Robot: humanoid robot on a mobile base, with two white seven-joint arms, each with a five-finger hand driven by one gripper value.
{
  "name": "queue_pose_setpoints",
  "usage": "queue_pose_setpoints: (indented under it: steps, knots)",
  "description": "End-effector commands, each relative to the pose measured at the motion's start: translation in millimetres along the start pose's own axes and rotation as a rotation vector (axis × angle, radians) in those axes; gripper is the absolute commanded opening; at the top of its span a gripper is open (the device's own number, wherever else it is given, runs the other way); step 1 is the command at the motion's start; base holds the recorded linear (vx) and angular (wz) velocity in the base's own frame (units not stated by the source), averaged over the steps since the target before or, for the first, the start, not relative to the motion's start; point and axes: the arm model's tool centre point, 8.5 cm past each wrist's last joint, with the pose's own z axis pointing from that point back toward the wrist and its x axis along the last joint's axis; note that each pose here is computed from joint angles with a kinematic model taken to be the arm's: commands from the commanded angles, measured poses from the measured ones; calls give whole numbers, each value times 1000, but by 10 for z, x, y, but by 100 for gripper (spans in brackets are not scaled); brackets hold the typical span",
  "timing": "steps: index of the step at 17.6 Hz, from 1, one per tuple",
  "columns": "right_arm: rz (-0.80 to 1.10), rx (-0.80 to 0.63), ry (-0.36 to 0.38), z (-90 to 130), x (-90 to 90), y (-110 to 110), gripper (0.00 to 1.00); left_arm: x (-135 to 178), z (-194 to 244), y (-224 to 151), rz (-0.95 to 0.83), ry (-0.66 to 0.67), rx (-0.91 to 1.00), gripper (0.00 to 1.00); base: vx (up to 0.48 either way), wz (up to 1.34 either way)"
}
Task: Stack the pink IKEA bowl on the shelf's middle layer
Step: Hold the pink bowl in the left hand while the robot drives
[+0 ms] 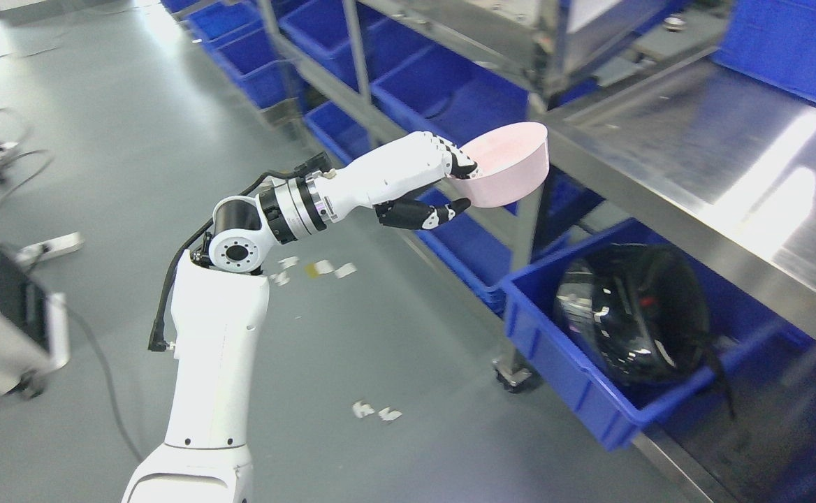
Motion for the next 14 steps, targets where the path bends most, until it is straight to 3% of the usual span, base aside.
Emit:
queue_pose_setpoints:
  steps: [1, 10, 14]
  knots:
    - [2, -13, 8, 4, -100, -98, 100, 218, -57, -31, -56, -44, -32, 0, -98, 1611]
    - [2, -13, 8, 4, -100, -98, 100, 220, -42, -88, -43, -42, -32, 1, -49, 1206]
    - [2, -13, 8, 4, -100, -98, 100, 202, -13, -68, -43, -33, -24, 1, 60, 511]
